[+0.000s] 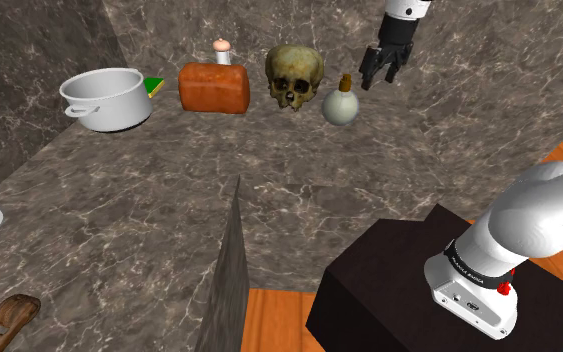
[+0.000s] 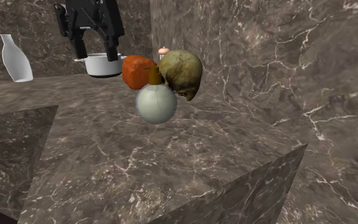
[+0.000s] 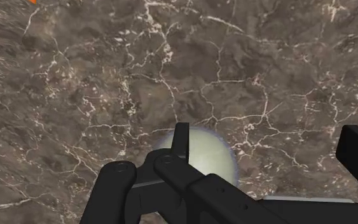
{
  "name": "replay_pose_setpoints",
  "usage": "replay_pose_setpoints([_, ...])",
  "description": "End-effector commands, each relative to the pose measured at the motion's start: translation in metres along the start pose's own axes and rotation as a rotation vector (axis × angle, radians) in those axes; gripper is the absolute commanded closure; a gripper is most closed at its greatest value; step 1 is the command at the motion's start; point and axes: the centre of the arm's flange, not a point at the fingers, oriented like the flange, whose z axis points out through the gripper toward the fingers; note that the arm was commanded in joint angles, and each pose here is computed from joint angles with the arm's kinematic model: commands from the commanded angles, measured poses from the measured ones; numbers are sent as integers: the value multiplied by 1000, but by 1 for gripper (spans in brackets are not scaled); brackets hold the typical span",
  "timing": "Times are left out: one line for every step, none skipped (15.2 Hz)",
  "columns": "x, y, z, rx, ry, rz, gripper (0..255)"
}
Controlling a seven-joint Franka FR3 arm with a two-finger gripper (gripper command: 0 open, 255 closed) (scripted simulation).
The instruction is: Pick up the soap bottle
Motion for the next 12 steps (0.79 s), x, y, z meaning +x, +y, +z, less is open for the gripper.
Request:
replay_pose_setpoints([26,4,5,-7,3,5,0])
replay_pose_setpoints([38,8,8,-11,4,7,0])
replay_pose_setpoints([50,11,11,-14,5,10,0])
replay_pose_setpoints([62,14,15,-17,6,12,0])
replay_pose_setpoints([74,18,18,-21,7,14,0])
replay_pose_setpoints([86,21,21,-24,8,17,0])
replay_pose_setpoints([98,24,24,-28,10,19,0])
replay_pose_setpoints([110,28,28,-31,11,22,0])
replay_pose_setpoints([123,32,31,-34,12,24,0])
replay_pose_setpoints([134,35,34,-38,13,27,0])
replay_pose_setpoints([146,39,37,-41,14,29,0])
replay_pose_setpoints([147,39,37,-41,14,29,0])
